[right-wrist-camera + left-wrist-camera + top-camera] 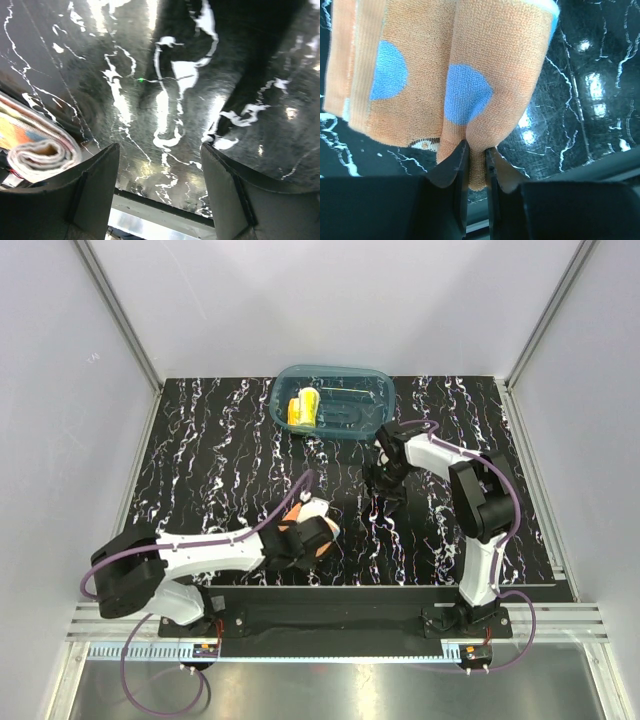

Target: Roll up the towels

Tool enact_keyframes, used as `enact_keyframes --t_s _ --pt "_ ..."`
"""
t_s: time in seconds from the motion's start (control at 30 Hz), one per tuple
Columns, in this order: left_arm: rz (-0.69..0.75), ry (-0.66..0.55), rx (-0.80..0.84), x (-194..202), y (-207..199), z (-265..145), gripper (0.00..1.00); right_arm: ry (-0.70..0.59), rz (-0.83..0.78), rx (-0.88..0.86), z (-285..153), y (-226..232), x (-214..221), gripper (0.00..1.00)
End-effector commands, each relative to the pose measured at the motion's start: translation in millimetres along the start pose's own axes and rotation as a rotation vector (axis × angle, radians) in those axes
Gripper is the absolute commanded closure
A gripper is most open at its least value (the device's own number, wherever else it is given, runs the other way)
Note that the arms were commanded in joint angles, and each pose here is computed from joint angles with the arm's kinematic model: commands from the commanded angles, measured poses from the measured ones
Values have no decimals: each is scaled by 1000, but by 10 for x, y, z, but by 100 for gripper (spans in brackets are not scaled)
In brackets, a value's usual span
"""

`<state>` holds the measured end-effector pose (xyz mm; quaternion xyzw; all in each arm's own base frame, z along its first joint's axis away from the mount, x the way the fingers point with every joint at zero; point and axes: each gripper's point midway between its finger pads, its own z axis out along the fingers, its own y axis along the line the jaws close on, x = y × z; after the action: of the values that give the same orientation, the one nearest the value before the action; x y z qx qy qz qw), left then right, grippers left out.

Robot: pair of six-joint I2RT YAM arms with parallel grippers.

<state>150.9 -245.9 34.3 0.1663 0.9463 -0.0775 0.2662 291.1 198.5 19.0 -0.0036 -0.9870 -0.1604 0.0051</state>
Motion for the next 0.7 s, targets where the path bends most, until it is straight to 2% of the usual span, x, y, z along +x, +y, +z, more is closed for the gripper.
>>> enact_keyframes --t_s 0.0,0.27,0.67 --pt "-94 66 147 108 -131 -13 89 -48 -18 10 -116 -99 -41 27" --pt "-285 84 424 -76 -277 -135 89 -53 -25 -51 -164 -36 17 27" --pt "-483 81 668 -237 -231 -170 87 -65 -65 -254 -265 260 131 27"
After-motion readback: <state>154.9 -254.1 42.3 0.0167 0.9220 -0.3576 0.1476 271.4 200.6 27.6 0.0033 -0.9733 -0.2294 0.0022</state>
